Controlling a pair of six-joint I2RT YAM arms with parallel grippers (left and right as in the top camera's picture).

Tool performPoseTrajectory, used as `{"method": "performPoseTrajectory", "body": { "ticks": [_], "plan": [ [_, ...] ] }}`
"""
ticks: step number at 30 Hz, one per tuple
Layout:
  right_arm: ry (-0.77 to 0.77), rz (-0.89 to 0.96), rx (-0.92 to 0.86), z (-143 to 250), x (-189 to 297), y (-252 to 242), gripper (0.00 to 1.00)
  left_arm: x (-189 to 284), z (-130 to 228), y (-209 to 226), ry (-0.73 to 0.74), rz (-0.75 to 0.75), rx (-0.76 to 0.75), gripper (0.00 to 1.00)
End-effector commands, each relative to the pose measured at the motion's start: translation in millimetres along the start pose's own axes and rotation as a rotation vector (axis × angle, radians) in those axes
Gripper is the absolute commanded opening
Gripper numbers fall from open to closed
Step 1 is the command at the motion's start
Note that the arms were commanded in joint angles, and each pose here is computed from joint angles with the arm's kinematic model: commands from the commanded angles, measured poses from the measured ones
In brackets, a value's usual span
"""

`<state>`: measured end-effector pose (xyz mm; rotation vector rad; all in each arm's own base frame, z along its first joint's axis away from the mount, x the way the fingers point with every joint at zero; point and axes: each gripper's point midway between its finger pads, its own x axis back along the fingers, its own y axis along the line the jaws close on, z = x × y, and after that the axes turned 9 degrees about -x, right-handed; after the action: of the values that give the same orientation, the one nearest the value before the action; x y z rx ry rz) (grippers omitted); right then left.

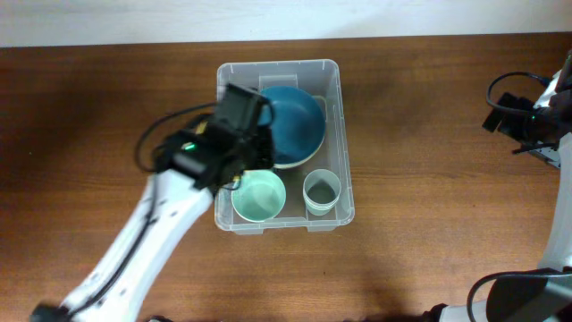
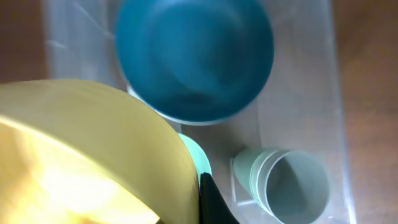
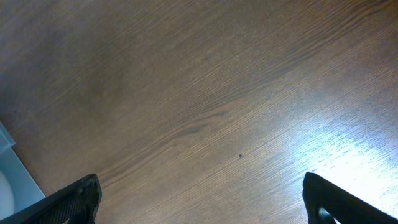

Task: Pack container
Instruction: 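Stack the yellow bowl onto the pale green bowl, release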

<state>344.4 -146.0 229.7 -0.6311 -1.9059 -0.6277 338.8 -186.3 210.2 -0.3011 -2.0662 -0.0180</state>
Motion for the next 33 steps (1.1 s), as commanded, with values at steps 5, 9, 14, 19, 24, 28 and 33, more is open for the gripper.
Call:
{"method": "performPoseTrajectory", "body": {
  "ticks": [5,9,14,19,24,28,33],
  "plan": [
    [0.008,-0.006,-0.011,1.2,-1.4,0.1,0.99,-61.3,34.5,-29.5,0.197,0.032,-0.049,0.01],
    [0.008,-0.006,-0.011,1.1,-1.4,0.2,0.99,-79.1,51.3,-41.3,0.283,0.081,-0.05,0.01],
    [0.007,-0.006,-0.011,1.0,-1.4,0.2,0.99,-87.1,68.5,-35.7,0.363,0.056,-0.048,0.11],
    [0.007,-0.006,-0.01,1.0,-1.4,0.2,0.99,-85.2,73.5,-32.3,0.386,0.044,-0.046,0.37],
    [0.008,-0.006,-0.01,1.1,-1.4,0.2,0.99,-81.5,69.7,-21.2,0.371,-0.018,-0.056,0.37],
    [0.006,-0.008,-0.006,1.1,-1.4,1.6,0.99,-64.8,48.5,-2.3,0.295,-0.103,-0.054,0.37],
    [-0.007,-0.034,0.108,7.0,-1.1,28.1,0.99,-23.4,10.5,52.9,0.138,-0.199,0.057,0.41]
  ]
}}
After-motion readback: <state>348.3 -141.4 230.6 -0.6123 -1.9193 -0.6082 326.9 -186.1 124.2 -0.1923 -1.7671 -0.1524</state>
